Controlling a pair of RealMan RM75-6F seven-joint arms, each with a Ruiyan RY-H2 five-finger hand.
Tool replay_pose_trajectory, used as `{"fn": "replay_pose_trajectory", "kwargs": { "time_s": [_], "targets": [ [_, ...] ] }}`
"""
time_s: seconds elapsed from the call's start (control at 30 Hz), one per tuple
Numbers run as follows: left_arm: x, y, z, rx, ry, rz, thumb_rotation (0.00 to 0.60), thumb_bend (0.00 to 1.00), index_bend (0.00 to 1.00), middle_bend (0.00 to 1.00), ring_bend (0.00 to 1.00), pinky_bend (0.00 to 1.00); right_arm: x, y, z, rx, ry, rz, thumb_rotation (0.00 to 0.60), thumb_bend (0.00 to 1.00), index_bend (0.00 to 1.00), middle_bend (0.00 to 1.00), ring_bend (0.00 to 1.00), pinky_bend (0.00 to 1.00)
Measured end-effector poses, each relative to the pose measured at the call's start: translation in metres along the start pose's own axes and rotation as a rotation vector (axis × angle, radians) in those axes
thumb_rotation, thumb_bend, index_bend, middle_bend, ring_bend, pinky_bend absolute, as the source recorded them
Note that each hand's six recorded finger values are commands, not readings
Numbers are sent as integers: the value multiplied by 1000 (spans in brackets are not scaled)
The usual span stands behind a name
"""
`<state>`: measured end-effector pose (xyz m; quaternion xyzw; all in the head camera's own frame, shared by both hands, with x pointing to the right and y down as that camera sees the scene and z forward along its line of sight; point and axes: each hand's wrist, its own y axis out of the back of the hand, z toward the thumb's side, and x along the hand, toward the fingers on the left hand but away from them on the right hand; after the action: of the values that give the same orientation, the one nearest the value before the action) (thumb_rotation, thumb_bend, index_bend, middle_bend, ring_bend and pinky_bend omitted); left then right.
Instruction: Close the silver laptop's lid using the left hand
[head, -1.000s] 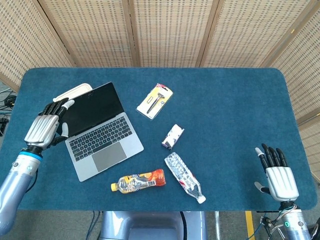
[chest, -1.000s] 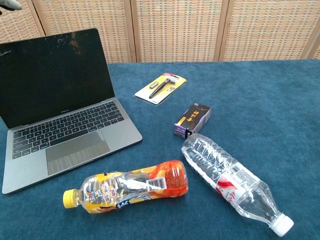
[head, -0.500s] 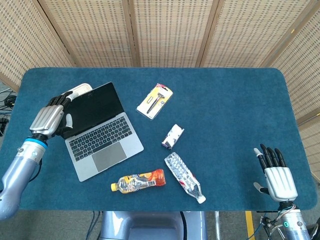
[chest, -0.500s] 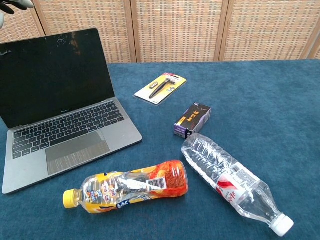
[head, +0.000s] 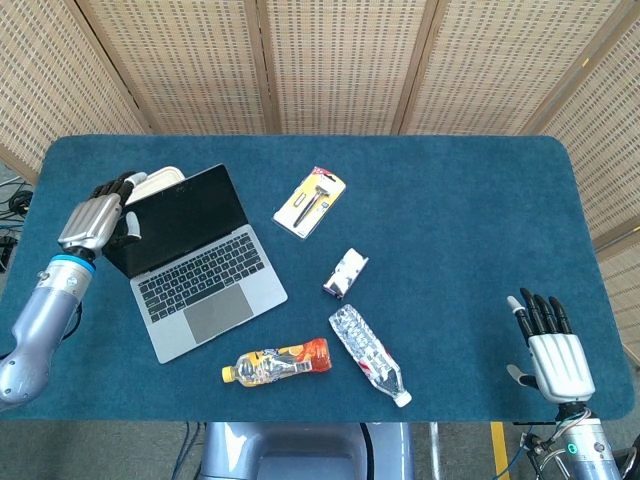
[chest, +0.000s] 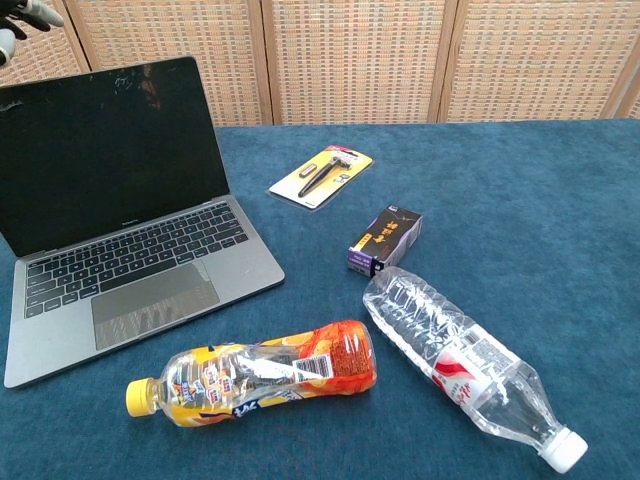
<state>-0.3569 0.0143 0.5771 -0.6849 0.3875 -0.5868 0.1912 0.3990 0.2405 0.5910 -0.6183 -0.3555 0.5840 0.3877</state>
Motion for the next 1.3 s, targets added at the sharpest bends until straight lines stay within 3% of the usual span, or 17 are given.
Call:
{"fn": "replay_pose_trajectory", "kwargs": {
  "time_s": [0.8, 1.3],
  "targets": [
    [18, -22, -12, -11, 58, -38, 600, 866, 79, 0, 0, 16, -1, 1, -3, -11, -6, 1, 600, 28, 0, 0, 0, 0],
    [19, -26, -5, -20, 29, -29, 600, 876, 205, 88, 126, 127, -1, 1, -4, -15, -8, 4, 600, 28, 0, 0, 0, 0]
  ]
}}
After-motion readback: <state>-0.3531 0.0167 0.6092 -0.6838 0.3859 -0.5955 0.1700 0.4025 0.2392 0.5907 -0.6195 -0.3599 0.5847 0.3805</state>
